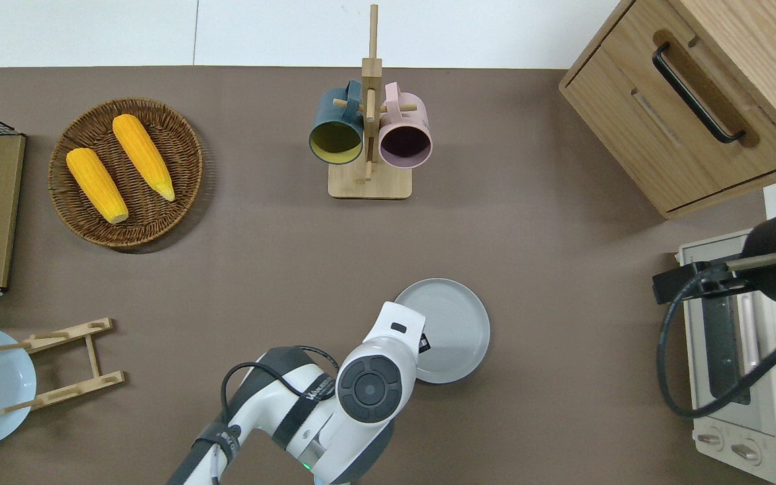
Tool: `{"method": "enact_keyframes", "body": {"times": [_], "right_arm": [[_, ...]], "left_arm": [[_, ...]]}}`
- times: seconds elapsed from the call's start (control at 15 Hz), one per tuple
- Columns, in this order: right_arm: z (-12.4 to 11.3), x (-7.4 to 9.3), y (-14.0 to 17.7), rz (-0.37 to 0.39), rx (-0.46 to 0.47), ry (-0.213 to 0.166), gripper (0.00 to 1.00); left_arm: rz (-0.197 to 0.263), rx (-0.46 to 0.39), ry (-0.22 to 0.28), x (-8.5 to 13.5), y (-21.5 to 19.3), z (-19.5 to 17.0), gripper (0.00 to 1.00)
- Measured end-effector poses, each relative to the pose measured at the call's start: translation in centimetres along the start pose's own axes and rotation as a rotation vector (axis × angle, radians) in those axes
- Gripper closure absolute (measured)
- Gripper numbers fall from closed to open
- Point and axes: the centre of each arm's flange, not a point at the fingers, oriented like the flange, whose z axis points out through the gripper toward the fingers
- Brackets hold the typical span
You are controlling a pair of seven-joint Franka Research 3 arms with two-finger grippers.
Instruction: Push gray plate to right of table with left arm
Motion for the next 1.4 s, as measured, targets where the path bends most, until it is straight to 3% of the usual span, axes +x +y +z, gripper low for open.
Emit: {"method": "enact_keyframes", "body": {"times": [0.47, 0.73, 0.93, 1.4], "right_arm": [[0.0, 0.0, 0.0, 0.0, 0.0, 0.0, 0.01], [0.0, 0.0, 0.0, 0.0, 0.0, 0.0, 0.01], [0.0, 0.0, 0.0, 0.0, 0.0, 0.0, 0.01], [0.0, 0.0, 0.0, 0.0, 0.0, 0.0, 0.01]], "left_arm": [[-0.042, 0.005, -0.024, -3.4, 8.5, 1.0, 0.99], [-0.038, -0.003, -0.027, -4.4, 9.7, 1.2, 0.99], [-0.038, 0.01, -0.032, -4.4, 9.7, 1.4, 0.91], [-0.008, 0.057, -0.03, -2.9, 9.2, -2.8, 0.21]]}}
